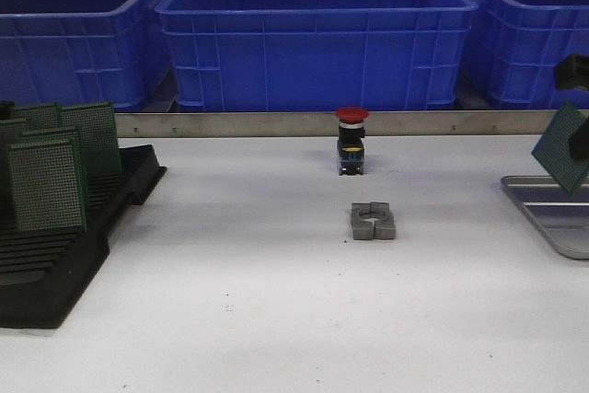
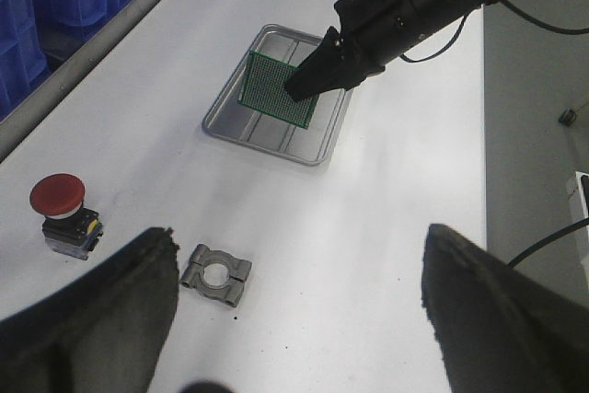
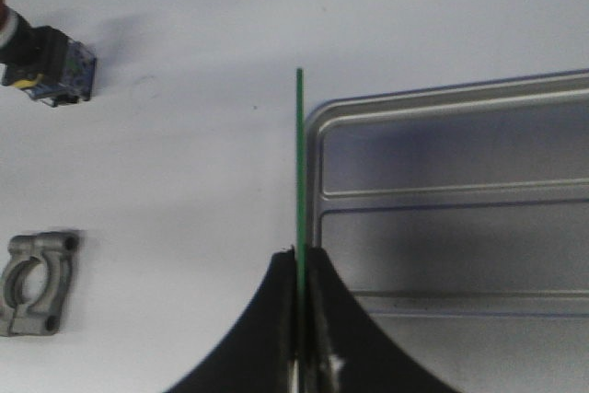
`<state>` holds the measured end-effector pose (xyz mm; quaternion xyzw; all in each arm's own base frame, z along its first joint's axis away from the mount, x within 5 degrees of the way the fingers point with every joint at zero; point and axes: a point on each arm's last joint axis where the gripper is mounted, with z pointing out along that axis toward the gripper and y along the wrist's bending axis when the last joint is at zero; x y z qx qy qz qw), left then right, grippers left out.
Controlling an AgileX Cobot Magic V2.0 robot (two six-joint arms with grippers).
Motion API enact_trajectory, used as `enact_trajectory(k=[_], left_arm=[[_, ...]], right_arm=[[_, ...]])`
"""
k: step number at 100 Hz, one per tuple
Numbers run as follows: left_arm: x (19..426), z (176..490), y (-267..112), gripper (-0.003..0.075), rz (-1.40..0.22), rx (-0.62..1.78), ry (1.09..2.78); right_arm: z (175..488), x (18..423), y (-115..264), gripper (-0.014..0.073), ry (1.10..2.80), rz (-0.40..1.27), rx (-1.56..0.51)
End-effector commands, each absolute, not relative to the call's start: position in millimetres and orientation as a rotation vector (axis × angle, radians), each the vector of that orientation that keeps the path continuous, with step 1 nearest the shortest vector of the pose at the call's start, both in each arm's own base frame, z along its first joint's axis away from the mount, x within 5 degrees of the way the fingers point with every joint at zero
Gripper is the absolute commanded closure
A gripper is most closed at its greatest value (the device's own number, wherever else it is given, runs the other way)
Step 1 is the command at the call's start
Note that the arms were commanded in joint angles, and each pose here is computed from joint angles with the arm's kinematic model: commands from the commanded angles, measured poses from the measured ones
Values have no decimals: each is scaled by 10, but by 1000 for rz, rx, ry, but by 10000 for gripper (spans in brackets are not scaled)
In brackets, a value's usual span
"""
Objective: Place circuit board on tray
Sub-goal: 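Carry the board with the right gripper and lay it on the silver tray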
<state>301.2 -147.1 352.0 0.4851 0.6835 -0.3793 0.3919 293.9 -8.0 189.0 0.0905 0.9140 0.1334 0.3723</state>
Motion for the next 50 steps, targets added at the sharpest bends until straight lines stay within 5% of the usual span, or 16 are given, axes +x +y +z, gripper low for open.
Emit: enact_trajectory(k=[1, 26, 36, 50], left_arm=[[2919, 3807, -1472, 209, -993, 1181, 1638], [2920, 3795, -1467, 209, -978, 1192, 1646], [2938, 3772, -1424, 209, -946, 1204, 1664], [3002, 3705, -1258, 209, -804, 1262, 1731]], right_arm=[[1954, 2982, -97, 605, 2312, 347, 255], [1921, 3005, -219, 32, 2302, 206, 322], [1941, 3002, -239, -54, 2292, 179, 332], [1986, 2991, -236, -50, 2277, 182, 328]])
